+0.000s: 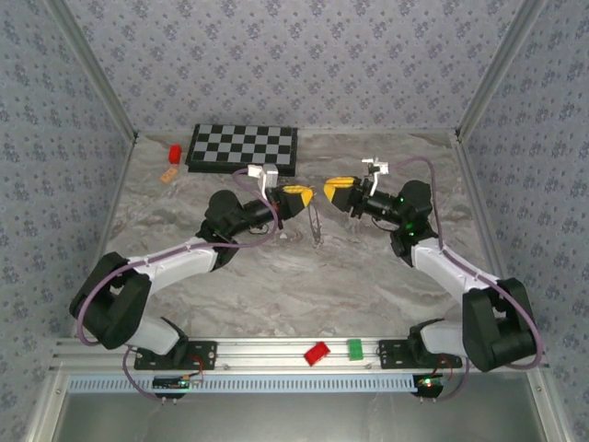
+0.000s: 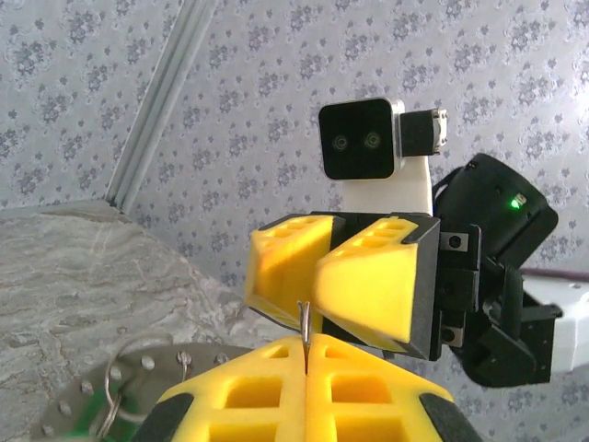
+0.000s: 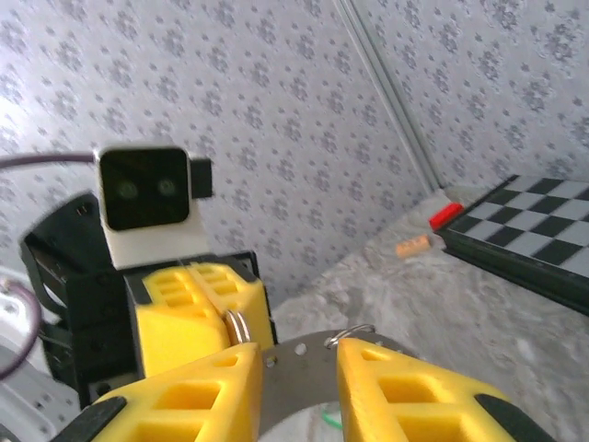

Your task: Put the keys on the keyring

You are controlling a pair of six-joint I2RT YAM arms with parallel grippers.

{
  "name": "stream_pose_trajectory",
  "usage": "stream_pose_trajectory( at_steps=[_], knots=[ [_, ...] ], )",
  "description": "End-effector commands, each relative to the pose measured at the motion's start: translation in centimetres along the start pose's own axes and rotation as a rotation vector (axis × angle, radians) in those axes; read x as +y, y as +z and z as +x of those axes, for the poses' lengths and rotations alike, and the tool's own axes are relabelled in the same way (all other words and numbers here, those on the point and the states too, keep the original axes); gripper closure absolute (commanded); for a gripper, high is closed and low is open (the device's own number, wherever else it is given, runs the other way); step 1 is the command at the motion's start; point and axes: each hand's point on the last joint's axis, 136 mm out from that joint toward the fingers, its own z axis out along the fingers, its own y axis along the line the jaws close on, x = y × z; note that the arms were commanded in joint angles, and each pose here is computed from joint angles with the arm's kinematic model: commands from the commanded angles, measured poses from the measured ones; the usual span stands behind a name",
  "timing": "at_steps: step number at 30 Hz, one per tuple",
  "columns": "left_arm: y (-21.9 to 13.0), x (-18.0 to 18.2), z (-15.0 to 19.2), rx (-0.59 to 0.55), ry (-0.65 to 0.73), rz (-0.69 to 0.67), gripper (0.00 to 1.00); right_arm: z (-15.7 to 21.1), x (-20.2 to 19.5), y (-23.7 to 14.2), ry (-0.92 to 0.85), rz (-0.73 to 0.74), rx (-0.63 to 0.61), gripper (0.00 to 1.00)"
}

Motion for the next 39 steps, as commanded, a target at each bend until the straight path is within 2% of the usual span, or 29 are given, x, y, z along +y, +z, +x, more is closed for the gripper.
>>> stream_pose_trajectory(
  at_steps=[1, 19, 30, 39],
  knots=[
    [0.2, -2.1, -3.3, -0.115, 0.038, 0.053, 1.00, -2.1, 2.3, 0.1, -0.006, -0.092, -0.084, 0.72],
    [0.5, -3.0, -3.1, -0.085, 0.042, 0.046, 1.00, -1.6, 2.3, 0.7, 0.002, -0.080, -0.055, 0.72],
    [0.2, -4.1, -2.9, -0.006, 0.110, 0.050, 1.00, 0.2, 2.5, 0.9, -0.021, -0.066, 0.057, 0.72],
    [0.4, -4.4, -2.3, 0.053, 0.124, 0.073, 1.00, 0.5, 4.2, 1.0, -0.033, -0.134, 0.091, 0.75]
  ],
)
